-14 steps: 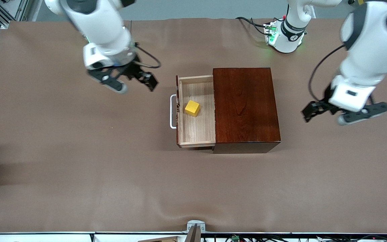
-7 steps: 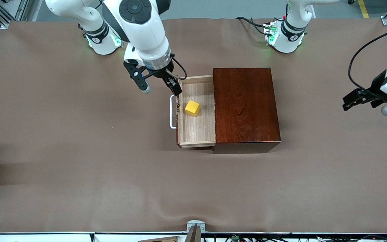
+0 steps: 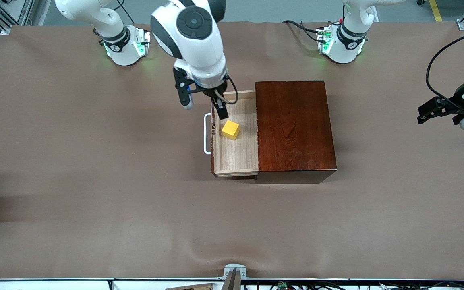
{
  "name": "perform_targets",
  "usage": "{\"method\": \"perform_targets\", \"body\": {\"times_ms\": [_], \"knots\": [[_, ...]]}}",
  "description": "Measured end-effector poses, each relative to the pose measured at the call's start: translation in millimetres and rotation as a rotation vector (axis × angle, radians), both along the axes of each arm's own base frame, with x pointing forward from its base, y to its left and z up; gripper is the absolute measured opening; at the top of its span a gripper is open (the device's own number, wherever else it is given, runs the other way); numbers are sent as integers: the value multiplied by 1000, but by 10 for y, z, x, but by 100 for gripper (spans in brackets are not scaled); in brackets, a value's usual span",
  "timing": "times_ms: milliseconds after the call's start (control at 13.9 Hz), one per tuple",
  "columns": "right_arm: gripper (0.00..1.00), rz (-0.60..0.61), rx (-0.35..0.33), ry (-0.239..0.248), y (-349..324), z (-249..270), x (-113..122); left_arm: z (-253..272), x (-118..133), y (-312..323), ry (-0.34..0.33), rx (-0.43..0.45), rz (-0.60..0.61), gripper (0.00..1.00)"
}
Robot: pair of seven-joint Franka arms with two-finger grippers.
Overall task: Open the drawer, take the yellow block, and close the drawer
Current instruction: 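Lower the right gripper into the drawer over the yellow block, then close the right gripper on the yellow block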
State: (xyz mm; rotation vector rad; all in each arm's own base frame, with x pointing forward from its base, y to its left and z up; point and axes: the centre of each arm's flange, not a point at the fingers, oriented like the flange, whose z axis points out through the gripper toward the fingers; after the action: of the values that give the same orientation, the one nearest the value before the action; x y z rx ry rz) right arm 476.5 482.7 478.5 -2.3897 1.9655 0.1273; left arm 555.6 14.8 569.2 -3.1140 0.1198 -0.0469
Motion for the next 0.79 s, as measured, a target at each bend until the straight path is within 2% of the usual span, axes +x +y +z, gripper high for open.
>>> {"method": "perform_targets", "body": {"times_ms": [144, 431, 789], "knots": [[100, -82, 2, 2, 61, -99, 45, 52, -7, 11, 2, 0, -10, 100], [100, -168, -5, 12, 138, -229, 39, 277, -59, 80, 22, 0, 4, 100], [100, -206, 1, 8, 169, -309, 69, 433, -95, 80, 28, -1, 29, 100]]}}
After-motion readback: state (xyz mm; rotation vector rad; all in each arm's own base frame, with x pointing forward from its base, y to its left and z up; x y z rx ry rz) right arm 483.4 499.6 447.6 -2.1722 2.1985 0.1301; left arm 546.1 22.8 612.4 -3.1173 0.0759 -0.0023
